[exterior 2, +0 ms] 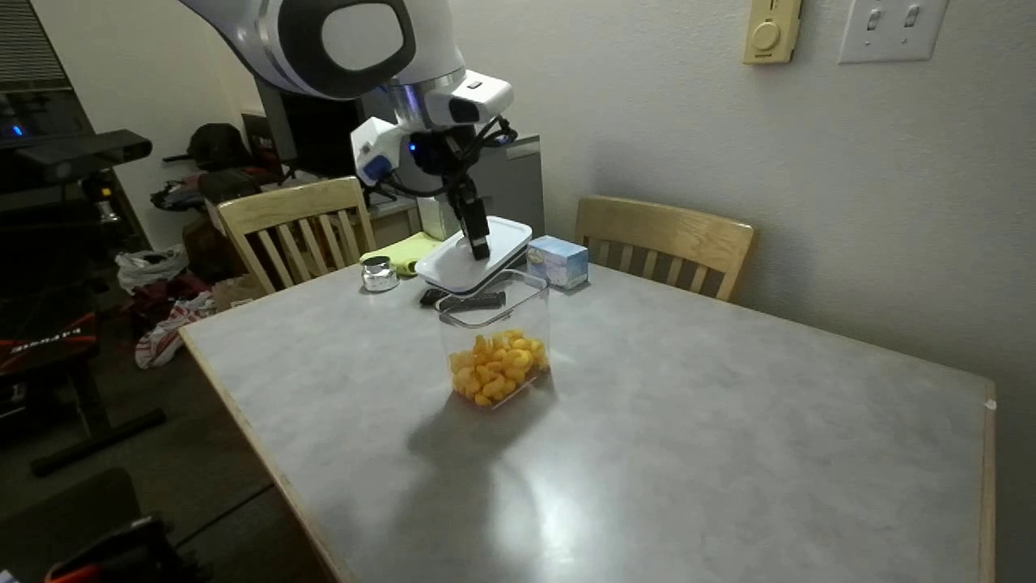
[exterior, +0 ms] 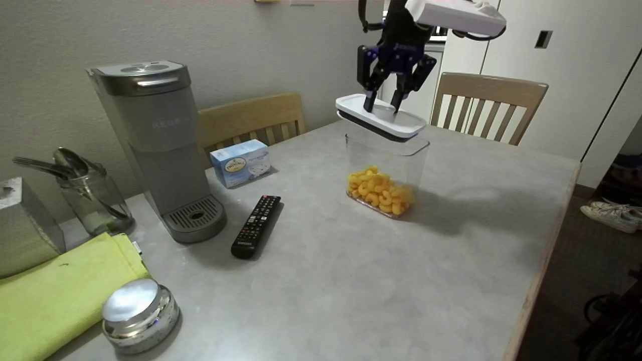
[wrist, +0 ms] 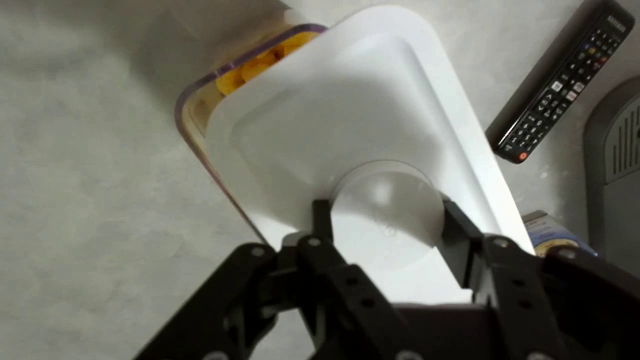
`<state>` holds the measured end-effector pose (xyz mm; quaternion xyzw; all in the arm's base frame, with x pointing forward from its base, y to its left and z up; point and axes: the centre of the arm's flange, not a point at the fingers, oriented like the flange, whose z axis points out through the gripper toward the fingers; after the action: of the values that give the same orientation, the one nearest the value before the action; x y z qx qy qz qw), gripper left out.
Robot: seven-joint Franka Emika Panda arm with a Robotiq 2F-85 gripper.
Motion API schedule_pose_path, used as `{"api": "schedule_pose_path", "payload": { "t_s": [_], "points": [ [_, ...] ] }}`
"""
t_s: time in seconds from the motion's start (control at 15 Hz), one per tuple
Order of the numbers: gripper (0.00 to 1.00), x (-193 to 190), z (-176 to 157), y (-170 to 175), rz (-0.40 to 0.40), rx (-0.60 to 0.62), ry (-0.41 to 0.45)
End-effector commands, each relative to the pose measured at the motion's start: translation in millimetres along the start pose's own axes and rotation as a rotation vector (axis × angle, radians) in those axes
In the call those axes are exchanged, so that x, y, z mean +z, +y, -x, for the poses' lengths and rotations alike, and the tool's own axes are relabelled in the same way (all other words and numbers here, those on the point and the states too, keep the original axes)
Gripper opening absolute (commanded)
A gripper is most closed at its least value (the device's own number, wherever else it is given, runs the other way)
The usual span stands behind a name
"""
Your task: Place the white lid on top of the clear food container
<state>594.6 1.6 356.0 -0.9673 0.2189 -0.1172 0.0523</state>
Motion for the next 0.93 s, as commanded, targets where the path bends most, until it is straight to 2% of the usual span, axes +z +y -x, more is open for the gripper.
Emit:
{"api": "schedule_pose_path", "payload": {
  "t_s": [0.0, 0.4, 0.67, 0.87],
  "points": [
    [0.29, 14, -8, 5, -0.037, -0.08, -0.024],
    [0.29, 18, -16, 8, -0.032, -0.165, -0.019],
    [0.29, 14, -21, 9, -0.007, -0.149, -0.001],
    [0.29, 10, -22, 14, 0.033, -0.088, 0.013]
  ]
}}
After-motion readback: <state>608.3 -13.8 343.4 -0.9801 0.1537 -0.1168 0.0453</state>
